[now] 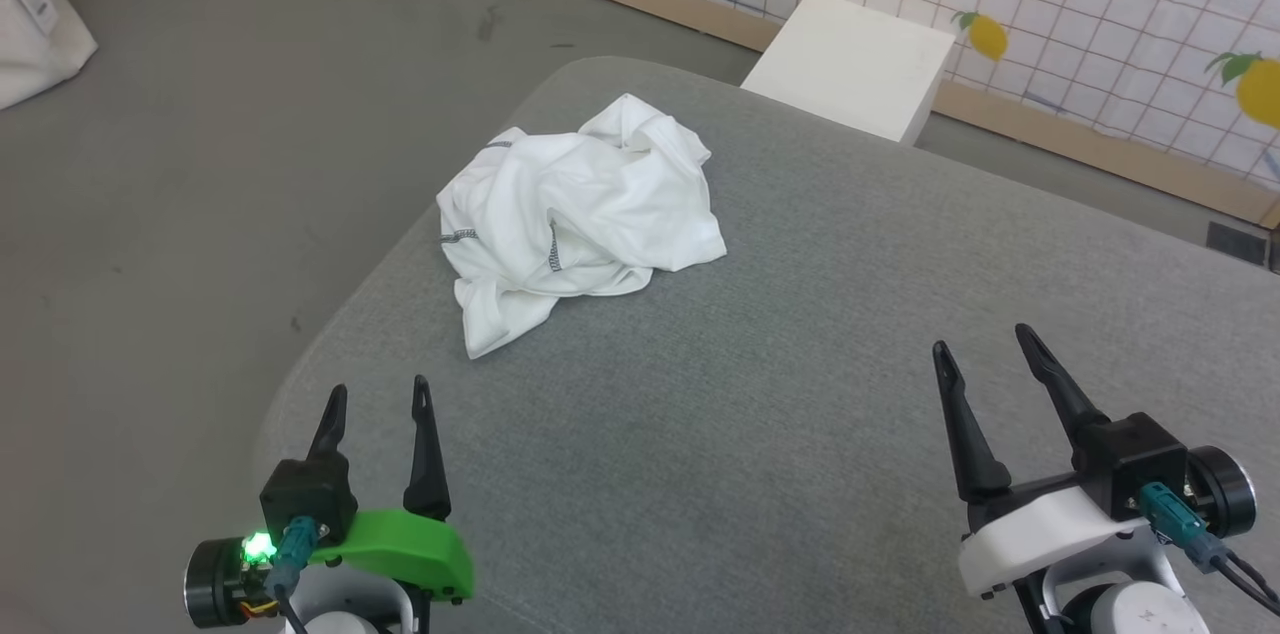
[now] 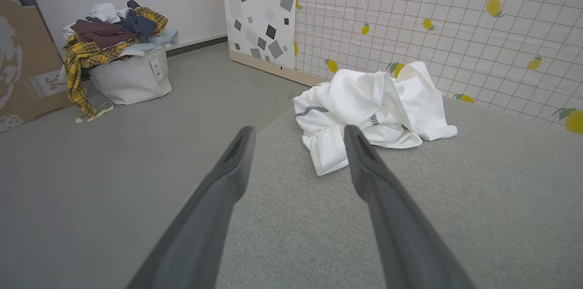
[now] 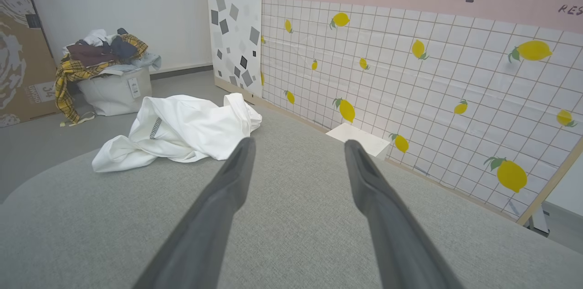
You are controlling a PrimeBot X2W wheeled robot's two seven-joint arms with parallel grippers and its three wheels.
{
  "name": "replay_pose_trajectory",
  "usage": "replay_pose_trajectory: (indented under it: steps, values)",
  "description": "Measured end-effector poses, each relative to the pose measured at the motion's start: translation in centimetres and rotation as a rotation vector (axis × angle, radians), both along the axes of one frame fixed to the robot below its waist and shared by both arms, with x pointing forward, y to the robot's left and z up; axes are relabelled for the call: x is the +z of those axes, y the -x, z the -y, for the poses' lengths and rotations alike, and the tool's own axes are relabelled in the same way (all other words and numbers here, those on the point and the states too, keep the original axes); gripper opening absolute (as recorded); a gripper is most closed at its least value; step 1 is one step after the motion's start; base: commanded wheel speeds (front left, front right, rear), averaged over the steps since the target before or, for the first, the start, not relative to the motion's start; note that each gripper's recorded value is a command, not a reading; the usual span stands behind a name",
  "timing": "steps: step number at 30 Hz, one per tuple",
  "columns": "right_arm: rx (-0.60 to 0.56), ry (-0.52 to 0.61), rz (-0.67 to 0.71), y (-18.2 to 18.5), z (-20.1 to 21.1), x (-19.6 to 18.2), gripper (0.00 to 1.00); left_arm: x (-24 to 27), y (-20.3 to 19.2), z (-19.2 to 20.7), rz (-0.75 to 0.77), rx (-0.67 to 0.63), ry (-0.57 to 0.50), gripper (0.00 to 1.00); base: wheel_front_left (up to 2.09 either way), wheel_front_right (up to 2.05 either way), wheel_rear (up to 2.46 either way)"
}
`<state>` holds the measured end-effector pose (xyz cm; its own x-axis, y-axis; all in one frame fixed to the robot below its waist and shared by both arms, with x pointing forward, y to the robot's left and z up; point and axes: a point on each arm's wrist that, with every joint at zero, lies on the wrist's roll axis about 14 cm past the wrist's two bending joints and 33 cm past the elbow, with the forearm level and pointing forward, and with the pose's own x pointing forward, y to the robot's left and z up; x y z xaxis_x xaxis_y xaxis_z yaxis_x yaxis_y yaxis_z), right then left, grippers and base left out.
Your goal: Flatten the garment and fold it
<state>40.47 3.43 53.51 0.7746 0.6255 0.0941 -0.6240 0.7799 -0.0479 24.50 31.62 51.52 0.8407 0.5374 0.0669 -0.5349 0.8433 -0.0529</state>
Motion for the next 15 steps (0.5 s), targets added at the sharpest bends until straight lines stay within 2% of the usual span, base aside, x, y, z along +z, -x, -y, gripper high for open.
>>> replay_pose_trajectory:
  steps: [15]
  values:
    - [0.058,-0.014,0.003,0.2,-2.1,-0.1,1.00,0.1,1.5,-1.2,0.018,0.069,0.006,1.00,0.00,0.00,0.00]
